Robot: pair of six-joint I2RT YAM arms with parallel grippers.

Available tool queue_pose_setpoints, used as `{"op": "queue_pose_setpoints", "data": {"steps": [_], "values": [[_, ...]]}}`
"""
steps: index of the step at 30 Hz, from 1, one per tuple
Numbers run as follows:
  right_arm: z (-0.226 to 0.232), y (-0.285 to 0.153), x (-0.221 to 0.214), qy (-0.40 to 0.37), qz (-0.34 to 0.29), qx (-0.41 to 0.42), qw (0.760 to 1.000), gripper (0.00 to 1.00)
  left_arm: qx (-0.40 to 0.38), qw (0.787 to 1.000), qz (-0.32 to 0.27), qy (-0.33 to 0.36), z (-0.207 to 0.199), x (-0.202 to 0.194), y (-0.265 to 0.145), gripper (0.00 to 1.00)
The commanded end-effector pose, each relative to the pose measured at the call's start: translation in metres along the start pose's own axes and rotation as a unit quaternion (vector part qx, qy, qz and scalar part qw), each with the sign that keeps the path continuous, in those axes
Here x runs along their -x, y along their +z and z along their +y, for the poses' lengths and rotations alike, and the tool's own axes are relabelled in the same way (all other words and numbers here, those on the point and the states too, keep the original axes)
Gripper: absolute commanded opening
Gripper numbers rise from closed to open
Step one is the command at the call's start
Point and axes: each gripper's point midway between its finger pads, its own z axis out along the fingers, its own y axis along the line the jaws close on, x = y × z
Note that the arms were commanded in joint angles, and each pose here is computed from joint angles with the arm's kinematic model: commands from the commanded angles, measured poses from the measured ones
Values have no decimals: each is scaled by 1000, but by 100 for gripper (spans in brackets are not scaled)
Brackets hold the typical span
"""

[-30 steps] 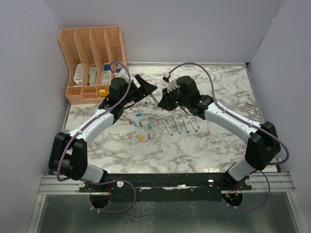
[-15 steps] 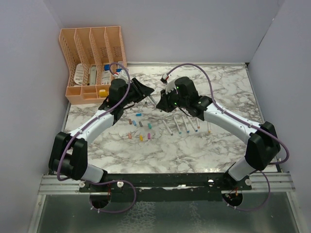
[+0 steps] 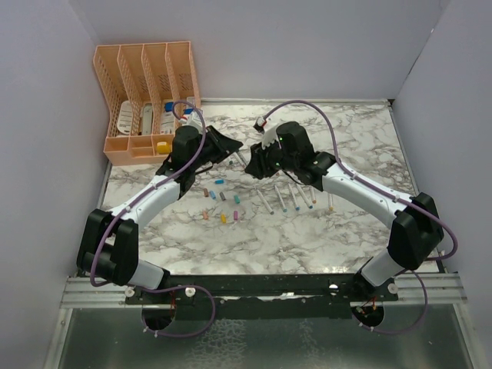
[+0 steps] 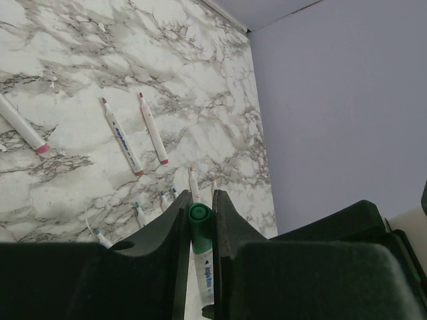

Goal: Open the pen caps

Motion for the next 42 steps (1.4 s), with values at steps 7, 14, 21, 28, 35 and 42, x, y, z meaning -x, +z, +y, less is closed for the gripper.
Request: {"op": "queue_pose_setpoints", "data": {"steps": [7, 14, 21, 28, 35, 42], "values": [[9, -10, 36, -16, -48, 7, 999, 70, -36, 999, 11, 11, -19, -2, -10, 0], [9, 4, 36, -15, -32, 12, 999, 72, -42, 999, 16, 20, -30, -7, -9, 0], [7, 16, 34, -9, -23, 16, 1000, 65, -42, 999, 17, 25, -34, -10, -8, 0], [7, 22, 28, -9, -14, 20, 1000, 44, -41, 999, 12, 30, -36, -8, -7, 0], [8, 27, 22, -6, -4, 27, 1000, 32, -40, 999, 13, 30, -36, -9, -5, 0], [7, 26, 24, -7, -8, 24, 1000, 2, -27, 999, 10, 31, -30, -9, -4, 0]]}}
